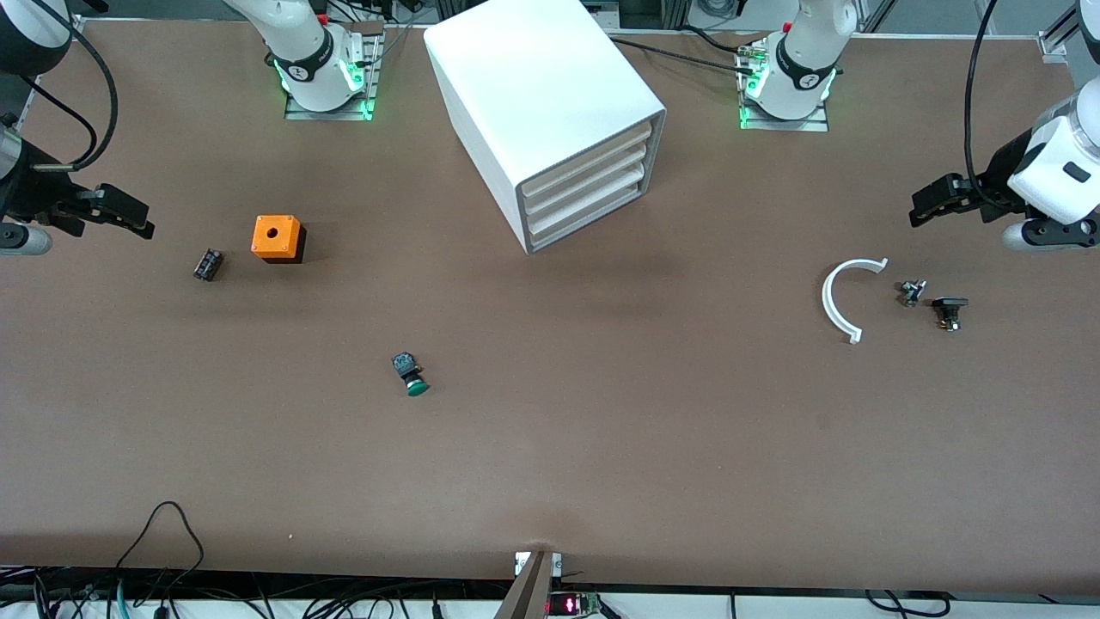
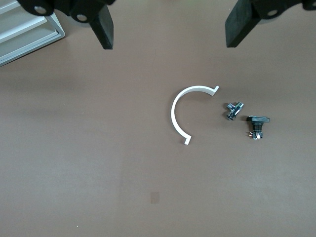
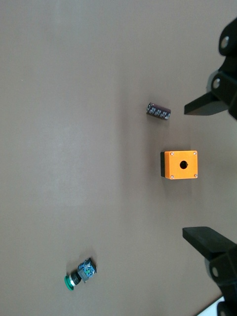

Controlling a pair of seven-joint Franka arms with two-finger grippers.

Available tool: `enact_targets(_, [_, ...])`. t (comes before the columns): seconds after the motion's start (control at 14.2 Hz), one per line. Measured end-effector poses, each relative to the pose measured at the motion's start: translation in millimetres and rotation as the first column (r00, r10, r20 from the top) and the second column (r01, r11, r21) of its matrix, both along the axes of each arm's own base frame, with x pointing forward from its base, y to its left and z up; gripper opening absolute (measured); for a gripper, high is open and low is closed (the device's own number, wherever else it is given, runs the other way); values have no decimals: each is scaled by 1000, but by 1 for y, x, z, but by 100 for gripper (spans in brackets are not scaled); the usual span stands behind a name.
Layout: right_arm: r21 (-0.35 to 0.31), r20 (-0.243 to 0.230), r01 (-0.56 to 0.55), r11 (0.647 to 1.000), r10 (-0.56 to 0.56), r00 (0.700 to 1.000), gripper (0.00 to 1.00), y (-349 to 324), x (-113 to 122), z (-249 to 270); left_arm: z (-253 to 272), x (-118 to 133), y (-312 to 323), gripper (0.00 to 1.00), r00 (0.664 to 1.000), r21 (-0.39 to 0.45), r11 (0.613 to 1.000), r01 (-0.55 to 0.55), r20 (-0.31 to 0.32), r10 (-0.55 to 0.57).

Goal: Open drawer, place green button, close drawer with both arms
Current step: 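Reach the right gripper toward the green button while the left gripper moves out, then lower the right gripper over the green button while the left gripper nears the drawer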

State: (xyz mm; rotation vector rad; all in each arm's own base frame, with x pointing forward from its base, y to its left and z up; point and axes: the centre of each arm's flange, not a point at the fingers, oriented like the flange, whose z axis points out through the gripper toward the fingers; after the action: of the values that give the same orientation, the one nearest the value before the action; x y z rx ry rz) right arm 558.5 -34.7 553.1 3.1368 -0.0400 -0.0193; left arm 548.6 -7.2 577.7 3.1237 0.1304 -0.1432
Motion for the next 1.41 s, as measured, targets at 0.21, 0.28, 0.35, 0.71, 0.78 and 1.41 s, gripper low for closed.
enact_targets(0.21, [16, -9, -2, 1000, 2, 1000, 100, 5, 3, -6, 0, 0, -1, 100, 1000, -1, 1000, 8, 1, -8])
enact_targets(0.28, [16, -11, -2, 1000, 3, 1000, 100, 5, 4, -7, 0, 0, -1, 100, 1000, -1, 1000, 9, 1, -9])
enact_targets(0.35, [16, -12, -2, 1000, 2, 1000, 100, 5, 4, -8, 0, 0, 0, 100, 1000, -1, 1000, 9, 1, -9])
enact_targets(0.71, [16, -18, 2, 1000, -2, 1000, 100, 3, 5, -11, 1, 1, -1, 100, 1000, -1, 1000, 15, 5, -15])
enact_targets(0.78, [19, -26, 2, 1000, -1, 1000, 100, 5, 8, -17, 0, 1, -4, 100, 1000, -1, 1000, 20, 4, -20])
enact_targets(1.41, [0, -64, -100, 995, 100, 993, 100, 78, 66, -150, -37, 20, -23, 100, 994, -25, 997, 70, -77, -71])
